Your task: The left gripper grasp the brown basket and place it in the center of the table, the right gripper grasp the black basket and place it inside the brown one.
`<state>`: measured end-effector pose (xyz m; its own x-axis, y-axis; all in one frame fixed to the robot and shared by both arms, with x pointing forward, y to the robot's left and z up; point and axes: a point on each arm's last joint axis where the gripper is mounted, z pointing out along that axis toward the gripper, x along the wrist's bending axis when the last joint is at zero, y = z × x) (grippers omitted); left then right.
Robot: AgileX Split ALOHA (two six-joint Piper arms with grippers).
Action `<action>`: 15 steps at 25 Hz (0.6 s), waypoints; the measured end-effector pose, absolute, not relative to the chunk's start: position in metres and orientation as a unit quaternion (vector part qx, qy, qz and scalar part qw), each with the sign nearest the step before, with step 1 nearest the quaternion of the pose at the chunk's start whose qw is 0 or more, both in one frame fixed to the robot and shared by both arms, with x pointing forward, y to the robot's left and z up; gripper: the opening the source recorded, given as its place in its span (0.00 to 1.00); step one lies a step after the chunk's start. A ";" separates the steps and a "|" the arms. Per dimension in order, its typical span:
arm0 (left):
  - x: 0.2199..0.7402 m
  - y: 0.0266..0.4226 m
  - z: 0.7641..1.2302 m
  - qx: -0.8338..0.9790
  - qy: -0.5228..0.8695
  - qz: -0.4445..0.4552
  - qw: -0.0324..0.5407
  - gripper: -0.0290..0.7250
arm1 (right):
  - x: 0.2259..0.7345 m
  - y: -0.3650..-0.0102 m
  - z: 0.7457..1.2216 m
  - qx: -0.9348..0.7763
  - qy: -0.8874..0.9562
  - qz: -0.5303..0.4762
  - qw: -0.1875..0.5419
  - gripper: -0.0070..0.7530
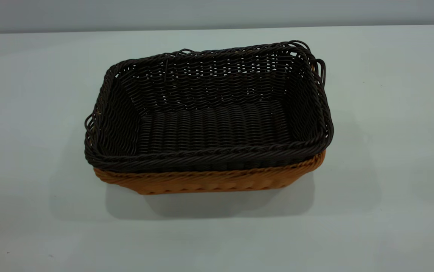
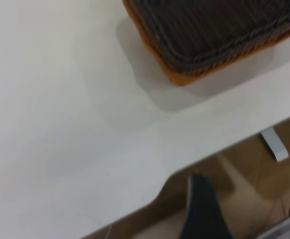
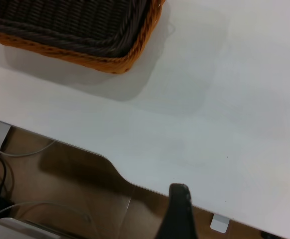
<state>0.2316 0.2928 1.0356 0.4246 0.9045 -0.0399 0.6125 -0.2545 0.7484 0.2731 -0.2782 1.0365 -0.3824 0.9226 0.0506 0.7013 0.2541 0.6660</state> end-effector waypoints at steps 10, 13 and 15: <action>0.228 0.293 1.035 0.749 0.509 0.220 0.362 0.62 | 0.249 -0.288 1.042 0.568 0.690 0.357 0.271 0.72; 0.229 0.292 1.035 0.722 0.547 0.238 0.351 0.62 | 0.233 -0.289 1.041 0.551 0.674 0.389 0.303 0.72; 0.230 0.291 1.035 0.703 0.571 0.250 0.342 0.62 | 0.231 -0.289 1.041 0.549 0.673 0.391 0.305 0.72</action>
